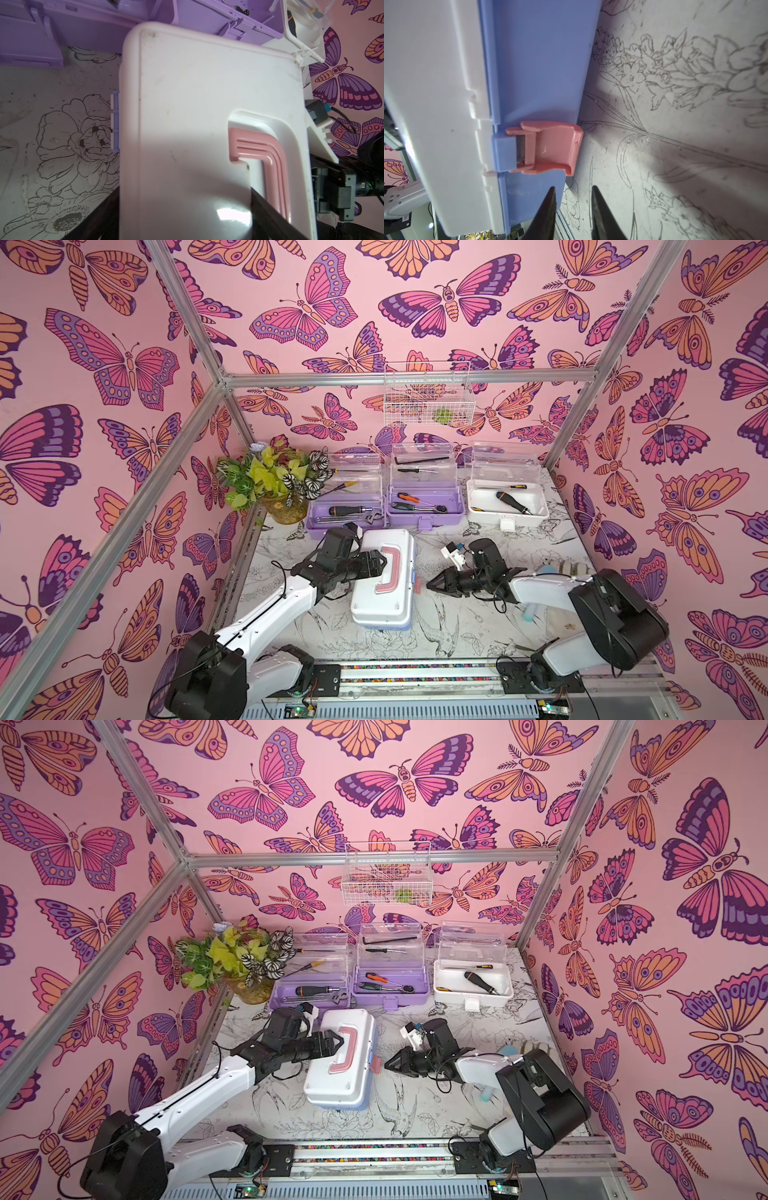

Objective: Close toolboxes
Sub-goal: Fasten the toolbox latch on the toolbox.

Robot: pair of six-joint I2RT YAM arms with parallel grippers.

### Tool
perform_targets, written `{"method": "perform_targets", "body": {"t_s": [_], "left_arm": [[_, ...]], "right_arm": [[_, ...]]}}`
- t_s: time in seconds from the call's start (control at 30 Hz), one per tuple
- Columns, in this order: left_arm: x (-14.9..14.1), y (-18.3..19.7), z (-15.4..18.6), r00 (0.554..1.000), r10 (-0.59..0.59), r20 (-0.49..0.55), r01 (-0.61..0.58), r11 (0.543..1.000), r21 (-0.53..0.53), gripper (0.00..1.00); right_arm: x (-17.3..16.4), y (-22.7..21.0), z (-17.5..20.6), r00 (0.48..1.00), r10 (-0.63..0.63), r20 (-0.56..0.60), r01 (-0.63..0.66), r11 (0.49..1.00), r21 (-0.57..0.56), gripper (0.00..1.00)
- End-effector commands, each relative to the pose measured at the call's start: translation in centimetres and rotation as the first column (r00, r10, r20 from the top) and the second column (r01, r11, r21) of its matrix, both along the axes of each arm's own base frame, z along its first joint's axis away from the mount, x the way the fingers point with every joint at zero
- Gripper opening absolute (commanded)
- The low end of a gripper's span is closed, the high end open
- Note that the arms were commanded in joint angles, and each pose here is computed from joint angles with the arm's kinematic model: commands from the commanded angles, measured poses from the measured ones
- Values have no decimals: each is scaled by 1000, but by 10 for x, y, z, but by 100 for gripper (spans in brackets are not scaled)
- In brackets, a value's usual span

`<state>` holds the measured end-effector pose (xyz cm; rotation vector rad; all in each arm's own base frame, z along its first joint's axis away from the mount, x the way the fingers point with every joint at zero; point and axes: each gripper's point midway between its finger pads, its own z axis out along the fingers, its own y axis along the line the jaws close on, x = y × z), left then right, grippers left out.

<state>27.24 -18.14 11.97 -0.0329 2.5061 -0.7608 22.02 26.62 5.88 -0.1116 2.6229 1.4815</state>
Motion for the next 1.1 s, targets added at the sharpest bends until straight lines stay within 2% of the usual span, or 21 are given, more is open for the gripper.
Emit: {"method": "perform_targets", "body": {"t_s": [0.0,0.4,0.5,0.6,0.8,0.97,1.07], "left_arm": [[-22,16,-37,990,30,-138,-21,998,65,85],[-21,17,-37,991,31,-131,-21,997,73,84],[-21,16,-37,991,28,-132,-18,997,73,84],[-20,16,-36,991,28,-129,-19,997,74,84],[-18,20,-39,991,32,-128,-18,993,113,84],[-16,23,-39,992,35,-121,-18,990,140,83],[-17,23,-42,991,33,-127,-14,989,148,83]], "right_arm": [[7,14,2,1000,13,7,-13,999,44,29],[11,38,-3,999,33,-1,-32,998,47,27],[12,41,-3,999,33,2,-33,998,47,25],[13,41,-3,999,33,4,-33,998,46,18],[12,33,1,999,23,30,-23,1000,-10,13],[3,27,4,999,37,21,-36,999,-33,13],[1,30,24,998,51,40,-52,999,17,16]]}}
